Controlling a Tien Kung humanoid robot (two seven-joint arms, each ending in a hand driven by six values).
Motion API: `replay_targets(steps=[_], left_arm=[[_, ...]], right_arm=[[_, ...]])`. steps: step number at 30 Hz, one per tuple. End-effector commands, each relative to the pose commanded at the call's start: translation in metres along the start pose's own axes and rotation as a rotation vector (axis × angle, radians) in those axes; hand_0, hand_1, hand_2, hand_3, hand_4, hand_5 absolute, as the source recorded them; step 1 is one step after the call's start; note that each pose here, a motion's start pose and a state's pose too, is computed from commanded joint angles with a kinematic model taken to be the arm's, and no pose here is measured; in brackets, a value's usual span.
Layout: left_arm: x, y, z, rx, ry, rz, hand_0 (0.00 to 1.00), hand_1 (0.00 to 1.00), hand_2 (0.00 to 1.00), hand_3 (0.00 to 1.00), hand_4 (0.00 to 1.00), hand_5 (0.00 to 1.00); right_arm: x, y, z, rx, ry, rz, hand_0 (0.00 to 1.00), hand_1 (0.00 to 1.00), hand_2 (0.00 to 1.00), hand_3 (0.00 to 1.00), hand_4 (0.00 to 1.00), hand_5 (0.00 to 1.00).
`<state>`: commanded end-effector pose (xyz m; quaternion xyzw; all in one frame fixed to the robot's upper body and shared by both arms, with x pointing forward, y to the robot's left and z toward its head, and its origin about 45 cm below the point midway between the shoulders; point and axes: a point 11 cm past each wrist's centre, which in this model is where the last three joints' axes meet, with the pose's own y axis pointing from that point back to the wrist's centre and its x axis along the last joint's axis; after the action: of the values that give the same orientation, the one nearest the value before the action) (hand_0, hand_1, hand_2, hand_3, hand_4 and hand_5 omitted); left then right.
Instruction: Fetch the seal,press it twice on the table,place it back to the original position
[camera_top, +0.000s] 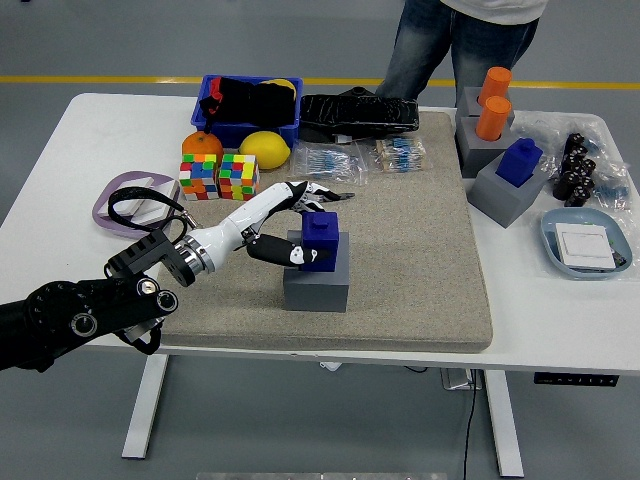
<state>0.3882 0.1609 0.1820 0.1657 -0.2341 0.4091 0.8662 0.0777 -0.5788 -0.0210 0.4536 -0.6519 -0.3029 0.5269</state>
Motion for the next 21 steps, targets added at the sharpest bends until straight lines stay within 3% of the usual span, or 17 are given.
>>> replay_targets(steps=[14, 21], left_arm=[[-0.0035, 0.0009, -0.0034, 0.004, 0.013, 0.009, 0.653, 0.466, 0.436, 0.767, 0.529, 0.002], [-0.0032, -0.0013, 0.0035, -0.017, 0.03, 0.021, 0.652, 0.466, 0.436, 0.764, 0.529, 0.002]], right_arm=[[-0.0006, 0.0, 0.0008, -0.002, 0.001, -0.001, 0.783, 0.68, 0.657, 0.614, 0.785, 0.441], [-0.0003, 0.0, -0.0002, 0.0, 0.0, -0.001, 0.782, 0.68, 0.657, 0.614, 0.785, 0.44]])
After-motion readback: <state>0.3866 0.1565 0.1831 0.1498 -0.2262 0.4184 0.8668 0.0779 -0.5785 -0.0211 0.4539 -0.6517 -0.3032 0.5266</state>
